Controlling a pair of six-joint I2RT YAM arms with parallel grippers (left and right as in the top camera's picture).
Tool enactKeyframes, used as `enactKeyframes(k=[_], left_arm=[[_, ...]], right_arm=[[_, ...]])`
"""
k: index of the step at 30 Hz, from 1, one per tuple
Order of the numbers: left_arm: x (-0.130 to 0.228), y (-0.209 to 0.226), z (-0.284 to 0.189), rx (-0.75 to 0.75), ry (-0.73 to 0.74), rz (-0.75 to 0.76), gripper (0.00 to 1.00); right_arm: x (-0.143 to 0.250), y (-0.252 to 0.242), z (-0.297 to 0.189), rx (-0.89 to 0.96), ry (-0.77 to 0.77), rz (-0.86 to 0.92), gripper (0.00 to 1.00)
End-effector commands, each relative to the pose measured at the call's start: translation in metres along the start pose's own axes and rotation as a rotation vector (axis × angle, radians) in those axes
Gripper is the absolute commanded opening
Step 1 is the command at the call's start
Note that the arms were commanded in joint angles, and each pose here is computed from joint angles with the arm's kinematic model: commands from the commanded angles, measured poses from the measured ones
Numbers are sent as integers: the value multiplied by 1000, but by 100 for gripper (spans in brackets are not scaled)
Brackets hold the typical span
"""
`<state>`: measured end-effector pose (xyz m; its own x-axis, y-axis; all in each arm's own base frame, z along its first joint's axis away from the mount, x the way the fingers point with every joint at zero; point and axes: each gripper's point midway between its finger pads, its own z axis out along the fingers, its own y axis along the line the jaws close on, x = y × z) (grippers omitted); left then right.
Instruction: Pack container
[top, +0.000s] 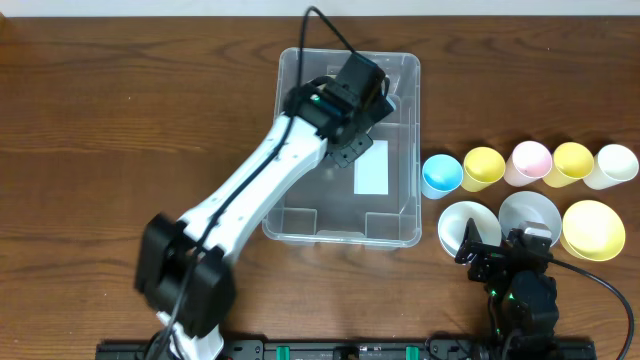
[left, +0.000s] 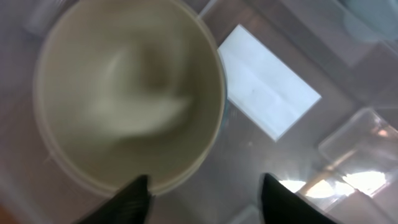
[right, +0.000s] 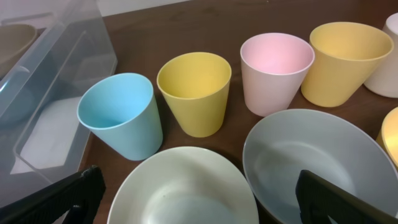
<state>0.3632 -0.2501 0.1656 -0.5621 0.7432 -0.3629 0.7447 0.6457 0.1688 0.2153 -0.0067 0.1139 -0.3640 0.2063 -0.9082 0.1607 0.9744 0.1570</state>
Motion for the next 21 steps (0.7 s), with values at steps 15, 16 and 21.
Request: enactKeyframes(k=[15,16,21], left_arm=[[151,161,-207,-486,-191,-993,100],[159,164,-212,-501,-191,-1015,98],[188,164,-225,-532,-152,-1072,98]], right_arm=[[-1,-2,0,8,-9,2,99],[-1,-2,0,8,-9,2,99],[-1,20,-1,-118,10,150,99]])
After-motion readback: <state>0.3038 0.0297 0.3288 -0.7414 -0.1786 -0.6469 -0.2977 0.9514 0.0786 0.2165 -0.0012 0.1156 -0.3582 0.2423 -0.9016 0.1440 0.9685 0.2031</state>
